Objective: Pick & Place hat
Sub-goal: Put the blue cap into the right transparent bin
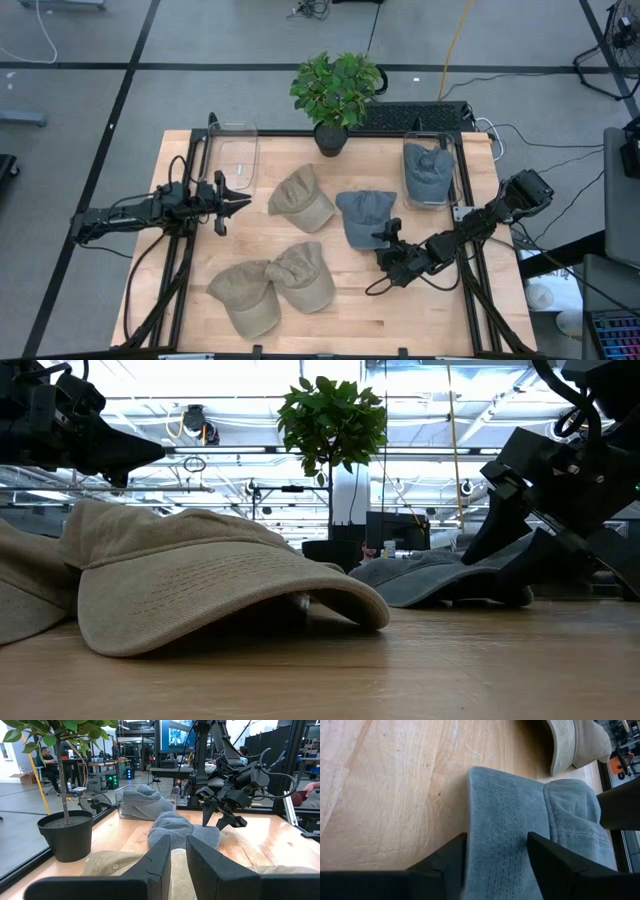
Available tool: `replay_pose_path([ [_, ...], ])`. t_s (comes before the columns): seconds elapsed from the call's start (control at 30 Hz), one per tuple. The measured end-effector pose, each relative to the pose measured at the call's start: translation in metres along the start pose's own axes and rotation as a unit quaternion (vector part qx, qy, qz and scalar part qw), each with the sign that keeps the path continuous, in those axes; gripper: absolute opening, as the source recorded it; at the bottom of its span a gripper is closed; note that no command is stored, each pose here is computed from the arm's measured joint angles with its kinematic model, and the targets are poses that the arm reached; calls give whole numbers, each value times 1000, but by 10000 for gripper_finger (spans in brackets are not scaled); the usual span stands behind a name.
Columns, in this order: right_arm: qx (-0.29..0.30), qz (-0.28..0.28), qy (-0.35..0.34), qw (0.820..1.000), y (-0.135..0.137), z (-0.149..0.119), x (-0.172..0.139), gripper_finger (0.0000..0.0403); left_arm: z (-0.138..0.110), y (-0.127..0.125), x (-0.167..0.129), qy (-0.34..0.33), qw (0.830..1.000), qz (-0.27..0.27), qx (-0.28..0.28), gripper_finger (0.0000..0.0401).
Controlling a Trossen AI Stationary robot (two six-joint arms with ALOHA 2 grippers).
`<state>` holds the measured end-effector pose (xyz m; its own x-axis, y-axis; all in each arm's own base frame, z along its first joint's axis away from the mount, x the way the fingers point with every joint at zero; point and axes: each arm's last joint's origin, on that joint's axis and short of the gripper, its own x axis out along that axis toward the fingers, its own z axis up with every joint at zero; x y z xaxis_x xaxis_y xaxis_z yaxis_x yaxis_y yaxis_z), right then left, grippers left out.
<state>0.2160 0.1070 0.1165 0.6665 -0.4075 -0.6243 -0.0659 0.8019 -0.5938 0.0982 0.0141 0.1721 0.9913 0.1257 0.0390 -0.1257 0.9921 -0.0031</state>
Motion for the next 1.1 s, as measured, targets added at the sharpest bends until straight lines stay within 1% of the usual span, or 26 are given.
replay_pose_path([
  [0.37,-2,-2,0,1000,0,0,0,122,0,0,0,0,1000,0,0,67],
  [0.57,-3,-4,0,1000,0,0,0,96,0,0,0,0,1000,0,0,67],
  [0.77,-8,-33,-1,999,-2,0,0,78,0,0,0,0,1000,0,0,67],
  [0.9,-14,-37,0,999,-2,0,0,59,0,0,0,0,1000,0,0,67],
  [1.1,2,-43,-1,999,-2,0,0,29,0,0,0,0,1000,0,0,67],
])
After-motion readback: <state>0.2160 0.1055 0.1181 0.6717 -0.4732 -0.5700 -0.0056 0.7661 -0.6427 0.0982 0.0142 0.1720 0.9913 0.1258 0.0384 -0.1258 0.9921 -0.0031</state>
